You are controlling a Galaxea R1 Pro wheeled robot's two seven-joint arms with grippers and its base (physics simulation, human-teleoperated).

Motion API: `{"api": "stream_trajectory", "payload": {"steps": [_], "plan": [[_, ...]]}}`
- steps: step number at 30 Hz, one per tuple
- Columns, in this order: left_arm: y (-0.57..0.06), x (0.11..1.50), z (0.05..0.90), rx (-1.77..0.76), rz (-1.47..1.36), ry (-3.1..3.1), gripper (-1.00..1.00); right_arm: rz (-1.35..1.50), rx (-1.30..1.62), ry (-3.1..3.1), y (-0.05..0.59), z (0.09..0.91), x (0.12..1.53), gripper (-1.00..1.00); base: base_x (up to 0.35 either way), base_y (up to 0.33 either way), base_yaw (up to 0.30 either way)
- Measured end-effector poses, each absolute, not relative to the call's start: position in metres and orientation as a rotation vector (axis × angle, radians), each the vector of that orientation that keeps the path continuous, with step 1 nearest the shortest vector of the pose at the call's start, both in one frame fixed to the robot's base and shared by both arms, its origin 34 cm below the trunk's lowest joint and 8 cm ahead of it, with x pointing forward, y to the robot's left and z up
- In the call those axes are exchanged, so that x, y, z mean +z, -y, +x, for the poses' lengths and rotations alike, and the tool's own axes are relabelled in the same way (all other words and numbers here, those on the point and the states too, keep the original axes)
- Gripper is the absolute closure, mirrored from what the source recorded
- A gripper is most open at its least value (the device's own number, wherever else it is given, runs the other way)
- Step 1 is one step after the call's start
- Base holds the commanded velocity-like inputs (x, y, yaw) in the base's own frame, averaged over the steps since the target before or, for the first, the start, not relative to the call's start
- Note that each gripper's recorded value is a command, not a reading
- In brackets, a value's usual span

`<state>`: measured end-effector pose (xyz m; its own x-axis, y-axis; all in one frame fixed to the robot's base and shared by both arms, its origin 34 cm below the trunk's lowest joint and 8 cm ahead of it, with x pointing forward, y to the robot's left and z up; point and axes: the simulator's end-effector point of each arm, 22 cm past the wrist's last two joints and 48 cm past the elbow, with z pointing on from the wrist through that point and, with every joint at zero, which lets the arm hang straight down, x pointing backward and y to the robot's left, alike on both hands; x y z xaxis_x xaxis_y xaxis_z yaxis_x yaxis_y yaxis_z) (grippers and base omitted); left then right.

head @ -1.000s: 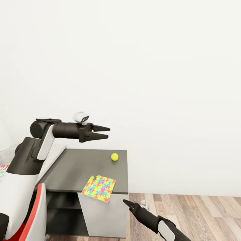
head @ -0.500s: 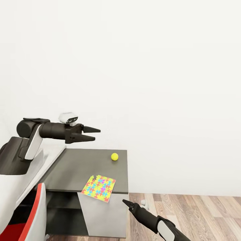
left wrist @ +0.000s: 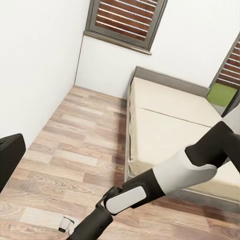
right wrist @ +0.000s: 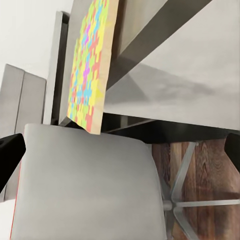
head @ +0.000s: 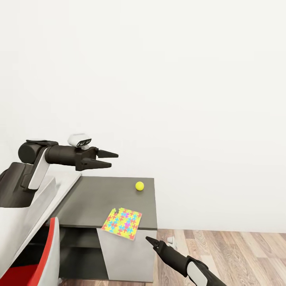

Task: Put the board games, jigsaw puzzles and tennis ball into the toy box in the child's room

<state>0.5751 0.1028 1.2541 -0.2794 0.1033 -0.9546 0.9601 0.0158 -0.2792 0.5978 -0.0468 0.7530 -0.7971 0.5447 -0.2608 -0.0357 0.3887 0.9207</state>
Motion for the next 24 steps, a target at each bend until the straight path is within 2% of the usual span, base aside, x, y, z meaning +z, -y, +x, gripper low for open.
{"api": "stream_trajectory", "payload": {"steps": [7, 17, 24], "plan": [[-0.1029, 1.254, 0.5754, -1.362, 1.138, -1.498, -1.0, 0.435, 1.422, -2.115, 0.0464, 0.5977, 0.7532, -1.0, 0.0, 0.025, 0.0], [-0.1023, 1.2537, 0.5754, -1.362, 1.138, -1.499, -1.0, 0.436, 1.421, -2.115, 0.0467, 0.598, 0.753, -1.0, 0.0, 0.145, 0.002], [-0.1024, 1.2539, 0.5755, -1.362, 1.138, -1.498, -1.0, 0.436, 1.421, -2.116, 0.0461, 0.5978, 0.753, -1.0, 0.0, 0.014, 0.161]]}}
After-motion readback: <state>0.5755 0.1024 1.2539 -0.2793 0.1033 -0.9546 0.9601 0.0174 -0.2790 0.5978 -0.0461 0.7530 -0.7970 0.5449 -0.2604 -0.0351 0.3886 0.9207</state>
